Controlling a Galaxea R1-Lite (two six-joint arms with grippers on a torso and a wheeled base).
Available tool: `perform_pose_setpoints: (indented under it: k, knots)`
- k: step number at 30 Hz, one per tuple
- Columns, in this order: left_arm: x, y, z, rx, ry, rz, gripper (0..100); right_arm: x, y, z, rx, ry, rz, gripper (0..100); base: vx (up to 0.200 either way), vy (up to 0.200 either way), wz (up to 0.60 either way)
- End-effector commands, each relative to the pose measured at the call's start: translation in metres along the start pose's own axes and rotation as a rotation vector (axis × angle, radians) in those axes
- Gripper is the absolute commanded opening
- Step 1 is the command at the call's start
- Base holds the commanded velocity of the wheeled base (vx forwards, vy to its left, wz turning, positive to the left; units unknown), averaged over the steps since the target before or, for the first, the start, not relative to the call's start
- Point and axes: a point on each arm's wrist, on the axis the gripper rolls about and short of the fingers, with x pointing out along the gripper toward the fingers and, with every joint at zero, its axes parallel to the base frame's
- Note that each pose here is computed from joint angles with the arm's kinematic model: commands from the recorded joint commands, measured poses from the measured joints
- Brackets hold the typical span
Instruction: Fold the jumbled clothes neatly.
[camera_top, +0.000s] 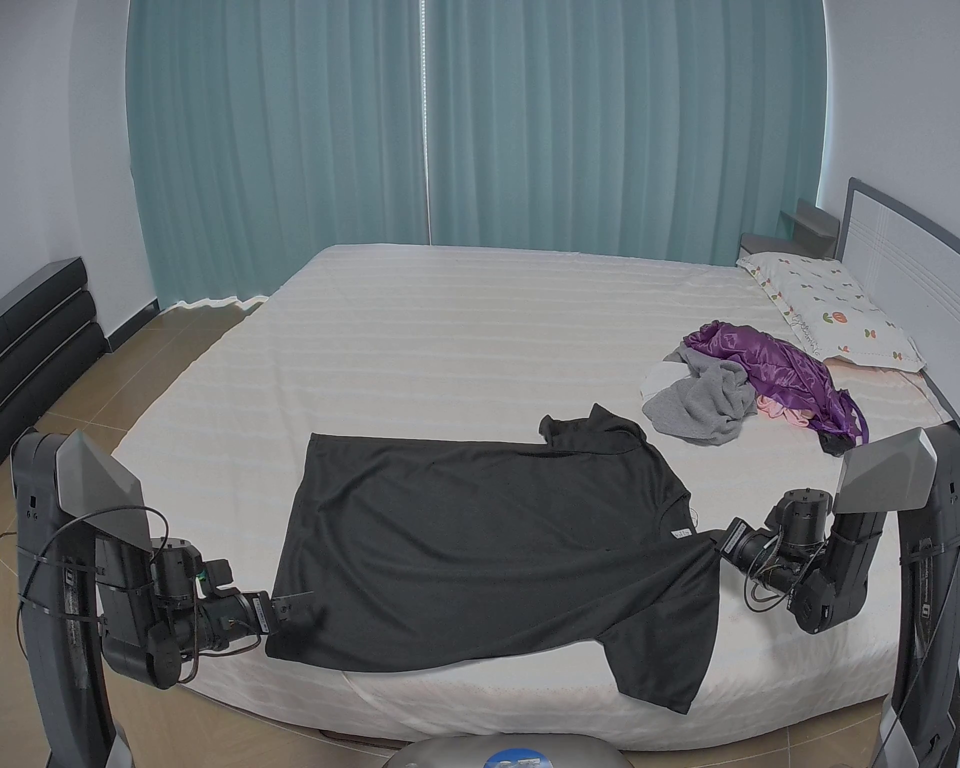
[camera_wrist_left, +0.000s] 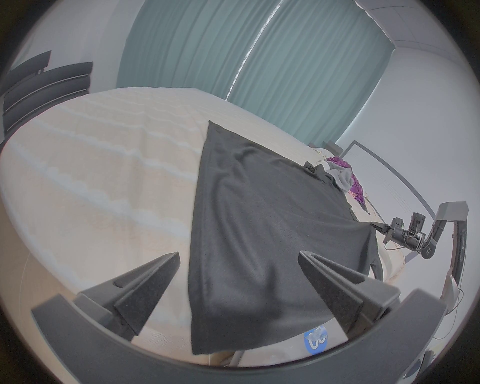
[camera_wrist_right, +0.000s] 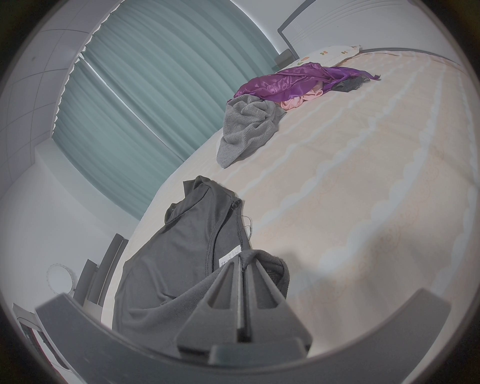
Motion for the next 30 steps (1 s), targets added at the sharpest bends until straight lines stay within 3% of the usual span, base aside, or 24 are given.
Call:
perform_pose_setpoints:
  k: [1,10,11,19,30]
  knots:
    - [0.015,-0.005,0.001,0.017,0.008,-0.021,100,0.000,-0.001,-0.002,0.002,0.008,-0.003,0,0.000,0.000,0.00]
    - [0.033,0.004,0.005,0.015,0.000,0.051,100,-0.001,-0.001,-0.004,0.001,0.013,-0.004,0,0.000,0.000,0.00]
    - [0.034,0.004,0.007,0.016,-0.006,0.051,0,-0.001,-0.001,-0.004,0.001,0.013,-0.004,0,0.000,0.000,0.00]
    - [0.035,0.000,0.022,-0.039,-0.073,0.056,0,-0.001,0.000,-0.002,0.000,0.004,0.004,0,0.000,0.000,0.00]
    - [0.036,-0.001,0.043,-0.027,-0.158,0.054,0,0.000,0.005,0.001,-0.003,-0.015,0.021,0,0.000,0.000,0.00]
